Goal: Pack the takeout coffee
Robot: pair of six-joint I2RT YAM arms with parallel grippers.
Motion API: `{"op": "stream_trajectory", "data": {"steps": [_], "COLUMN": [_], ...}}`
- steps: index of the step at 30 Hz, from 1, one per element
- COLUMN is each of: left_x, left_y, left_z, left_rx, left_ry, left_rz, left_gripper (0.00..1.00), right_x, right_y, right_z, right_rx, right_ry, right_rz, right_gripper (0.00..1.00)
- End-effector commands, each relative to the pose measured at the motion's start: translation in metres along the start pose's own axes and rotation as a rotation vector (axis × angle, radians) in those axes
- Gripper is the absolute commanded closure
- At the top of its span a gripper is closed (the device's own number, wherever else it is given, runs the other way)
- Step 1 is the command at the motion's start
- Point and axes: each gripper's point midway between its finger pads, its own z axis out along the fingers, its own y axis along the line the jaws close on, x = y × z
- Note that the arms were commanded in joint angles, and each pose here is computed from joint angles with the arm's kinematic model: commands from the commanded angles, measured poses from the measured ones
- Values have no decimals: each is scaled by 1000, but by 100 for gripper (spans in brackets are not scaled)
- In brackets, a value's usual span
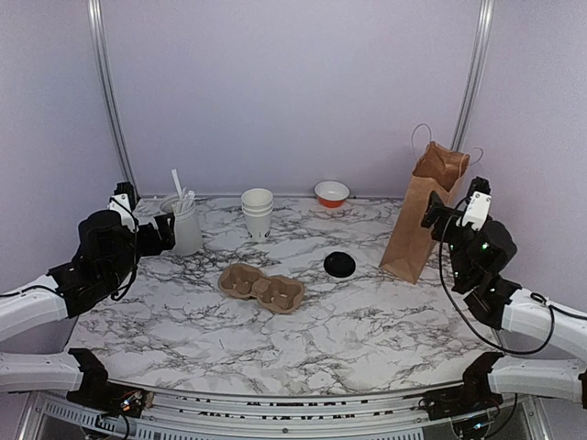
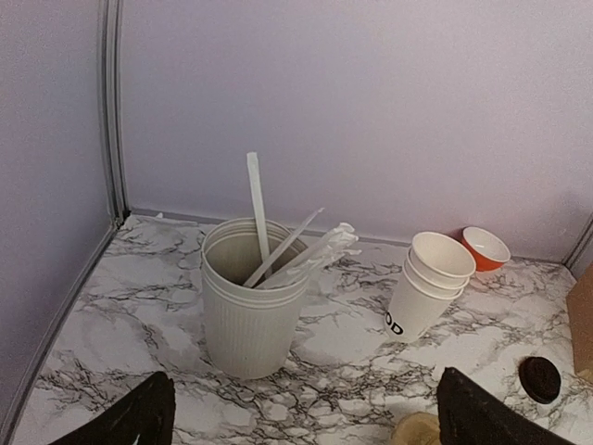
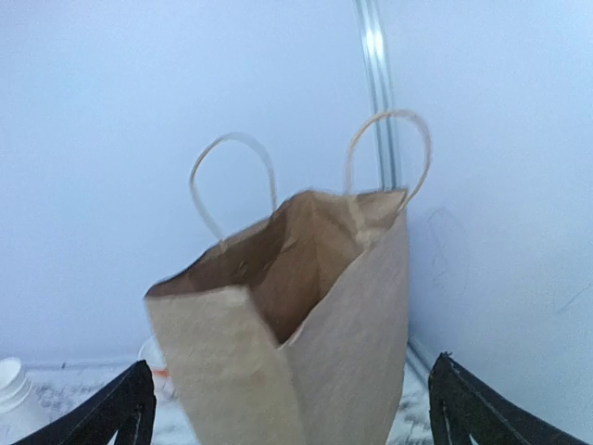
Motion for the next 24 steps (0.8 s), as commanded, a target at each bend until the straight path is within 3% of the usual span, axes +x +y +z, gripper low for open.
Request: {"op": "stream_trajectory", "data": {"steps": [1, 5, 7, 13, 19, 21, 24], "left_x": [8, 9, 4, -7, -3, 0, 3], "left_y": [-17, -20, -5, -1, -17, -16, -19], "left_z": [-12, -15, -17, -25, -26, -26, -27], "left_rx": [93, 90, 3, 11, 77, 68, 82], "left_ry": [135, 202, 195, 164, 249, 265, 278], "left_rz": [-55, -81, -133, -93, -54, -100, -124], "left_gripper": [1, 1, 1, 1, 1, 1, 1], "right_x": [71, 66, 66, 87, 79, 77, 88], "right_y": [25, 68, 86, 150, 225, 248, 284], "right_z": [-40, -74, -82, -85, -67, -51, -23], "right_rx": [-3, -74, -105, -249, -369, -393, -449], "right_ry": [362, 427, 458, 607, 620, 614, 690], "right_rz": [-168, -216, -255, -295, -212, -183, -122], "right_gripper": [0, 0, 0, 0, 0, 0, 4]}}
